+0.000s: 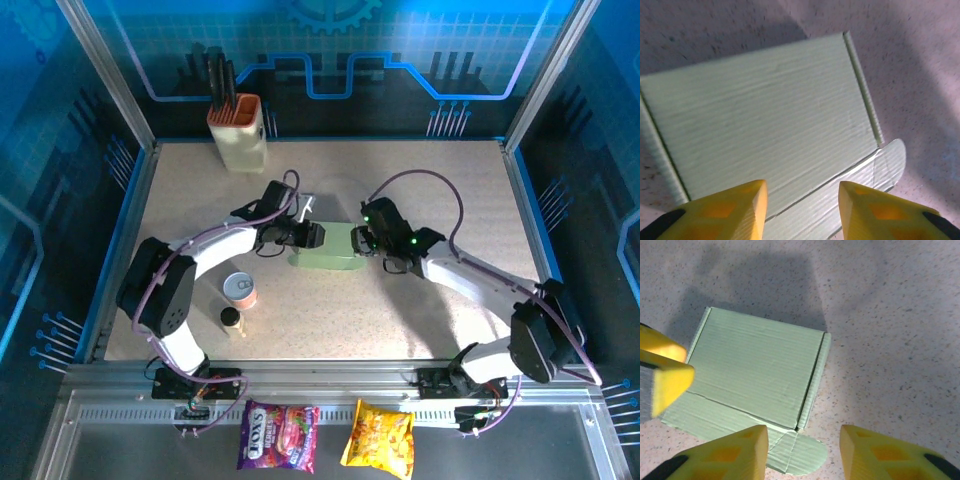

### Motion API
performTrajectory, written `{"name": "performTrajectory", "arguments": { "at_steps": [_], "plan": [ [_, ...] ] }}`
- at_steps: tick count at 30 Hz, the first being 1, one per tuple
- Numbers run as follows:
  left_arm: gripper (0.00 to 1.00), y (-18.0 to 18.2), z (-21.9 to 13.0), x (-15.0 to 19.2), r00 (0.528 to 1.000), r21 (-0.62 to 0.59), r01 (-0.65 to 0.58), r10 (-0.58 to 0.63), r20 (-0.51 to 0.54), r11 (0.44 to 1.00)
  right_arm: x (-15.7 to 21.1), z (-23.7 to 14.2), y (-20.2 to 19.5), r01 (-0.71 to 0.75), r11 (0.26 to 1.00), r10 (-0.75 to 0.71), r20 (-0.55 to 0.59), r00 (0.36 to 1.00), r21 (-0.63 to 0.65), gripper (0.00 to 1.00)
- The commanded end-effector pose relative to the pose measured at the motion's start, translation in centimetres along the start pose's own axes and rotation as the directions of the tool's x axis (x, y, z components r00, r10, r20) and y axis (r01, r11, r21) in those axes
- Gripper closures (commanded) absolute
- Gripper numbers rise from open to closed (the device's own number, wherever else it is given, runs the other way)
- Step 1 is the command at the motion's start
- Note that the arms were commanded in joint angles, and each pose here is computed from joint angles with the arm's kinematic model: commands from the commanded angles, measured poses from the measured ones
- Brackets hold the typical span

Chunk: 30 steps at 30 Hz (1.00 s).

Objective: Fold the paper box

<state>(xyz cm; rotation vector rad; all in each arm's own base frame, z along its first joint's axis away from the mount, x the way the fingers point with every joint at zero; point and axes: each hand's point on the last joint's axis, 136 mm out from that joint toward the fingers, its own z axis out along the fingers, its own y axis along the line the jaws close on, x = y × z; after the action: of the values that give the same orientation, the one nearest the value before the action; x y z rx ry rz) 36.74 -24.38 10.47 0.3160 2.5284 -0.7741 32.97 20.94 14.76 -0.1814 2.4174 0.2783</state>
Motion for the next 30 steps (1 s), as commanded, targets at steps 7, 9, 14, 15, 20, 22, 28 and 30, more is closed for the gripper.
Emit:
{"name": "performTrajectory", "arguments": {
  "at_steps": [7,9,14,15,20,22,28,30],
  "plan": [
    [0.48,4.1,-1.0,1.0,0.999,-0.137,0.031,-0.037,-0.037,0.990,1.8,4.1,0.2,-0.061,0.990,0.027,-0.255,0.967,-0.126,0.48],
    [0.46,4.8,-0.7,1.6,0.997,-0.149,0.040,-0.049,-0.056,0.988,2.2,5.1,0.2,-0.088,0.987,0.044,-0.295,0.954,-0.138,0.48],
    [0.46,5.7,0.7,2.6,0.991,-0.128,0.072,-0.085,-0.099,0.989,2.8,7.2,0.1,-0.121,0.981,0.062,-0.348,0.935,-0.152,0.48],
    [0.46,5.8,1.0,2.8,0.990,-0.122,0.079,-0.092,-0.108,0.989,2.9,7.5,0.1,-0.124,0.980,0.062,-0.354,0.933,-0.154,0.48],
    [0.49,5.8,2.4,3.4,0.981,-0.092,0.107,-0.121,-0.152,0.990,3.5,9.1,0.0,-0.142,0.978,0.072,-0.391,0.918,-0.151,0.51],
    [0.51,5.8,2.7,3.5,0.979,-0.086,0.114,-0.126,-0.160,0.990,3.7,9.6,0.2,-0.151,0.975,0.073,-0.403,0.912,-0.164,0.53],
    [0.59,5.4,2.9,3.8,0.976,-0.055,0.124,-0.132,-0.174,0.991,4.2,10.3,1.2,-0.166,0.963,0.061,-0.430,0.901,-0.210,0.63],
    [0.62,5.1,2.8,4.0,0.975,-0.040,0.128,-0.133,-0.179,0.991,4.1,10.2,1.4,-0.173,0.959,0.062,-0.431,0.900,-0.225,0.67]
  ]
}}
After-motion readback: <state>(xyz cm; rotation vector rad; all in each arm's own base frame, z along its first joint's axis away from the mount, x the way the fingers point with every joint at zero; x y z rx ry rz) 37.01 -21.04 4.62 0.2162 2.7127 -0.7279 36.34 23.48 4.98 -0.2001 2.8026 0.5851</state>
